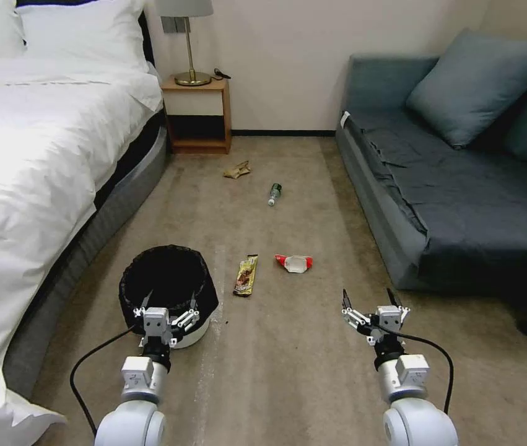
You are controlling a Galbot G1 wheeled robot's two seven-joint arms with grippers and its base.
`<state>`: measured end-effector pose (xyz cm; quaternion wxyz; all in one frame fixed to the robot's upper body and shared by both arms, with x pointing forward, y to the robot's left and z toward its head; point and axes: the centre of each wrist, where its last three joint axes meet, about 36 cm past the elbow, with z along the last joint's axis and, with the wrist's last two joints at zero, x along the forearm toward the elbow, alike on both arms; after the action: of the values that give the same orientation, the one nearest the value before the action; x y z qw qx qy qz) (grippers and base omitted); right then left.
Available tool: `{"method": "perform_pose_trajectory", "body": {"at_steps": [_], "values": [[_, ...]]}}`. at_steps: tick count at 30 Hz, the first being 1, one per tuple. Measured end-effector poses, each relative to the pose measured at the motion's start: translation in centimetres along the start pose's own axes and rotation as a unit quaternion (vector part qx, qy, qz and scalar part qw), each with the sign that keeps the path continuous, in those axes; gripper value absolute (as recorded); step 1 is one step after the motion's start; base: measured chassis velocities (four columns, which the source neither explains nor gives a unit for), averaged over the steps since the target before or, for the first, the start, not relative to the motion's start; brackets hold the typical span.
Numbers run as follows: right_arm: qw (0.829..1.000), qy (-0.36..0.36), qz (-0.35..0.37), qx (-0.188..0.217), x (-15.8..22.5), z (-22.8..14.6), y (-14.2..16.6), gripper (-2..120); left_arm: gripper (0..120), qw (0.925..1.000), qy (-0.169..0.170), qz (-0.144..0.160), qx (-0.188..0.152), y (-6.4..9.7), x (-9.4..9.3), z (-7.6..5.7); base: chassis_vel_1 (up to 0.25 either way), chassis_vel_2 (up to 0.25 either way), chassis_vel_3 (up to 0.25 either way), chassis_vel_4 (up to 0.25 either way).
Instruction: Pick up the trash bin, then pick up the garbage on the floor and place it into the trash bin.
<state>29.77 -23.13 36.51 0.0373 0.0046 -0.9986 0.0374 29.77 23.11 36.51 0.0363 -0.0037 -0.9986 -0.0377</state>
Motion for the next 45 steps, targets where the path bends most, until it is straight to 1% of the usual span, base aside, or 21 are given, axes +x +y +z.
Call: {"method": "perform_pose_trajectory", "body": {"at_steps": [45], "values": [[1.000,-0.001,0.001,0.000,0.00,-0.04,0.01,100,100,1.0000,0.000,0.000,0.000,0.01,0.00,-0.03,0.000,0.000,0.000,0.000]]}}
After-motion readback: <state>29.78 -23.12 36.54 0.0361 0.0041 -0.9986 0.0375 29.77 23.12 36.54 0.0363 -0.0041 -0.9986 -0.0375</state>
